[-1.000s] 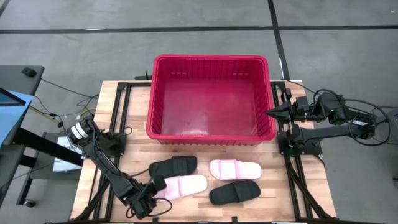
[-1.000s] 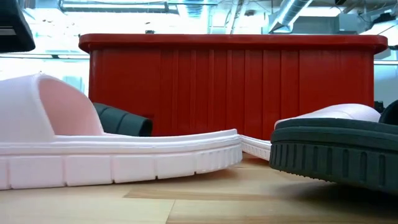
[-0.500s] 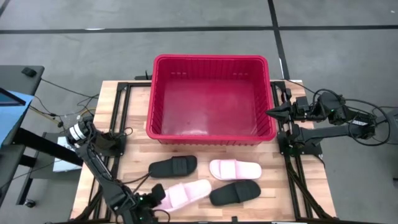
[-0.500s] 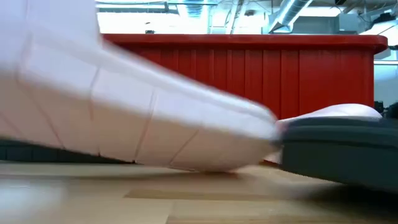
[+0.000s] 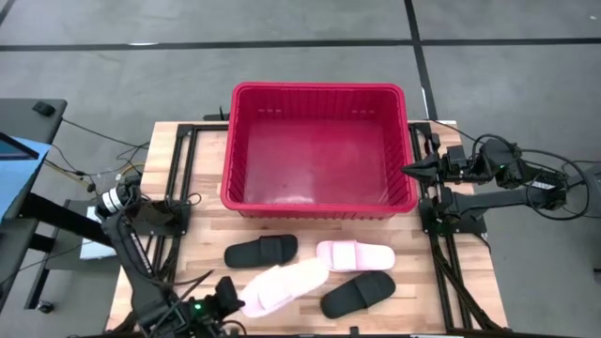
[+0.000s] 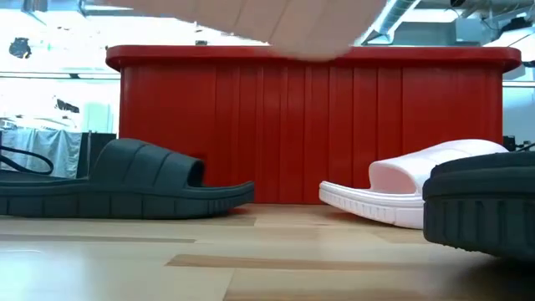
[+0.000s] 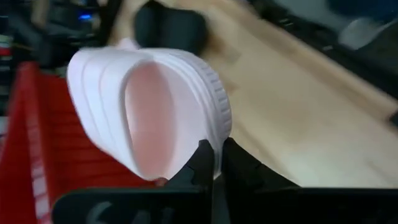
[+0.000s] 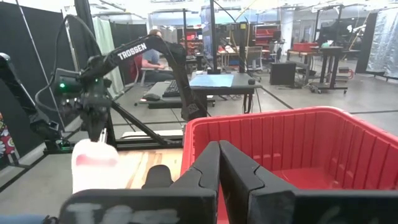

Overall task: Pick and place slides into bin
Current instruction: Put the left pink slide into the bin

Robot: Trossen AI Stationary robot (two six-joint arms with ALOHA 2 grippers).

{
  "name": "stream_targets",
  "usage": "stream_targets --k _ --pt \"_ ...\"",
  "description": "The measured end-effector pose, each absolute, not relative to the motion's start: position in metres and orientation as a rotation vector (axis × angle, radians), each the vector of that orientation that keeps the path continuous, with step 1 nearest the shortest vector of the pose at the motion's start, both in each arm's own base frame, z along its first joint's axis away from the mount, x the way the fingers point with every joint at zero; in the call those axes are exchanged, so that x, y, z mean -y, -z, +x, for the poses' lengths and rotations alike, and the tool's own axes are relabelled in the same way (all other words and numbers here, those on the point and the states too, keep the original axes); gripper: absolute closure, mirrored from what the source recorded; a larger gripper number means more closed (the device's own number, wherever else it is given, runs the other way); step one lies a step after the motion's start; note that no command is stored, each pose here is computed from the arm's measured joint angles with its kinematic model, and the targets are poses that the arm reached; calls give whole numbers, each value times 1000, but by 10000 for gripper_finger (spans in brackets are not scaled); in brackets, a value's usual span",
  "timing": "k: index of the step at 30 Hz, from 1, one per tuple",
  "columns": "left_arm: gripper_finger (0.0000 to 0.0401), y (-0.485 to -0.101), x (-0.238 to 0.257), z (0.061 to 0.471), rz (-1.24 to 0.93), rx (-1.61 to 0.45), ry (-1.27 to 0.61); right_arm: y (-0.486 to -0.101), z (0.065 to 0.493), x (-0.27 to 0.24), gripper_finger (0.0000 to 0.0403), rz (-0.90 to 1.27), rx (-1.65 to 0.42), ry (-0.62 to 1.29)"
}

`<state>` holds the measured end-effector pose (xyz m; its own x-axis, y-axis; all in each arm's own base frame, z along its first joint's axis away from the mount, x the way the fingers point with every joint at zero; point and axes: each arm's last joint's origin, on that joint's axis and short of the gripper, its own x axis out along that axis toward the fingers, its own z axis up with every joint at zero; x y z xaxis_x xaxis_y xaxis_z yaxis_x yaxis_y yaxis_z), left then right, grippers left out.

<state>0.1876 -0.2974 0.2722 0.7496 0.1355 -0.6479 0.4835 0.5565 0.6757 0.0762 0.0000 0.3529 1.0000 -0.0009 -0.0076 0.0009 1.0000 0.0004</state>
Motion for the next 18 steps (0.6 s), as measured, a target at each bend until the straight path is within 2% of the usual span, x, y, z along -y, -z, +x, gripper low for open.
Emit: stream_targets --k 8,18 --pt "401 -298 282 193 1136 -675 26 -353 76 0 403 0 -7 1" --pt "401 -315 247 222 1310 -762 -122 -353 76 0 403 0 -7 1"
